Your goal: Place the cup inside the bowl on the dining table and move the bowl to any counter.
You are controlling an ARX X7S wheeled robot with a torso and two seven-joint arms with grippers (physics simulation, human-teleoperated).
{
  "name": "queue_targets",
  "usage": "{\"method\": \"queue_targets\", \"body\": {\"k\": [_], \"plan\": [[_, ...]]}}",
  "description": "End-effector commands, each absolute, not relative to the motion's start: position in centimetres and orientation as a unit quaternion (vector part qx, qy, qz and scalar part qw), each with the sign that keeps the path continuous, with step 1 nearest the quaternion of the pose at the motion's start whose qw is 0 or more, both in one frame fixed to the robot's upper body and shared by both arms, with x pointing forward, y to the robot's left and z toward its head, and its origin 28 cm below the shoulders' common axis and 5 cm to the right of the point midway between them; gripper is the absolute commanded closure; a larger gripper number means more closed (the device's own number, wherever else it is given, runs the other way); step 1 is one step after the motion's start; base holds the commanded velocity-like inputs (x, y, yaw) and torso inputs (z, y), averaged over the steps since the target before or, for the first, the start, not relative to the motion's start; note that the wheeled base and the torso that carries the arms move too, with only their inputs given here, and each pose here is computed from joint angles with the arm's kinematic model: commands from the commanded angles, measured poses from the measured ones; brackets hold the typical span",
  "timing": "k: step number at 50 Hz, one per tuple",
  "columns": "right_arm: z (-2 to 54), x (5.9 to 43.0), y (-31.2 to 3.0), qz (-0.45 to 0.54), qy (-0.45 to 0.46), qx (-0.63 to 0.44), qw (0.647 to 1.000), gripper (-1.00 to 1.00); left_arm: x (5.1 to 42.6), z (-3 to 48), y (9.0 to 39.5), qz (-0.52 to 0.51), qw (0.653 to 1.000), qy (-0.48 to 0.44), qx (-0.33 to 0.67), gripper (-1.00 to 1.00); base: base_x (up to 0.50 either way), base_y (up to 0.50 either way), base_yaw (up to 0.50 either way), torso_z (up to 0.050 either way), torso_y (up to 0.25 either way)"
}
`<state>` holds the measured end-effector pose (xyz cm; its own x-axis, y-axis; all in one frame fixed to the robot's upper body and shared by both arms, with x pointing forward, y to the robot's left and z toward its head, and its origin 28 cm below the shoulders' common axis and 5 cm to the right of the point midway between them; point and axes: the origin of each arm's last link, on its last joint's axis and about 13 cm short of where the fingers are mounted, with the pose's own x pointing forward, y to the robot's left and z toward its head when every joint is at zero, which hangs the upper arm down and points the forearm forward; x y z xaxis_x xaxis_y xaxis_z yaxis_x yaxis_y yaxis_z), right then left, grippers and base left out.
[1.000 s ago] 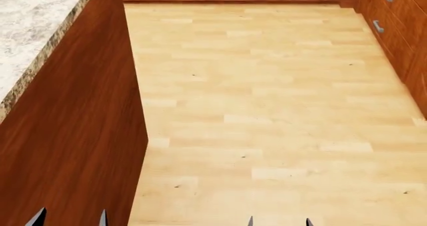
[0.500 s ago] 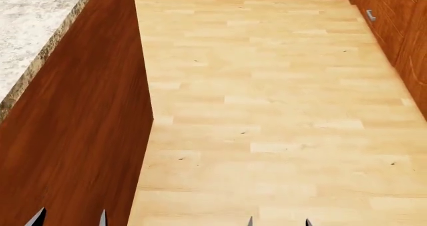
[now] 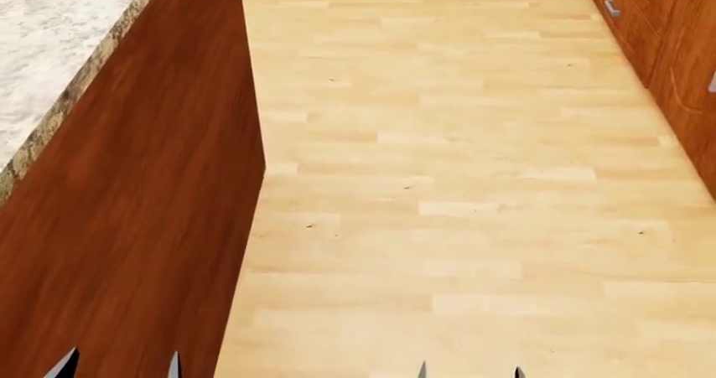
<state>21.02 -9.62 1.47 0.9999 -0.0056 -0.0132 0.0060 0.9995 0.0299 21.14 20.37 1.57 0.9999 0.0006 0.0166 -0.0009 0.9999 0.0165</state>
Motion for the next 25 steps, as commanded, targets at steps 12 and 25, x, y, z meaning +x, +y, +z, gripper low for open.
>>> {"method": "queue_targets", "body": {"k": [12,25], "plan": [[1.42,21.09,-9.60,-0.004,0.011,0.014,1.000,-1.00,21.14,1.58,20.32,0.000,1.000,-0.008,0.008,-1.00,-0.50,0.00,0.00,0.000,0.000],[1.41,21.07,-9.60,-0.004,0.012,0.018,1.000,-1.00,21.13,1.53,20.41,0.000,1.000,-0.006,0.008,-1.00,-0.50,0.08,0.00,0.000,0.000]]}}
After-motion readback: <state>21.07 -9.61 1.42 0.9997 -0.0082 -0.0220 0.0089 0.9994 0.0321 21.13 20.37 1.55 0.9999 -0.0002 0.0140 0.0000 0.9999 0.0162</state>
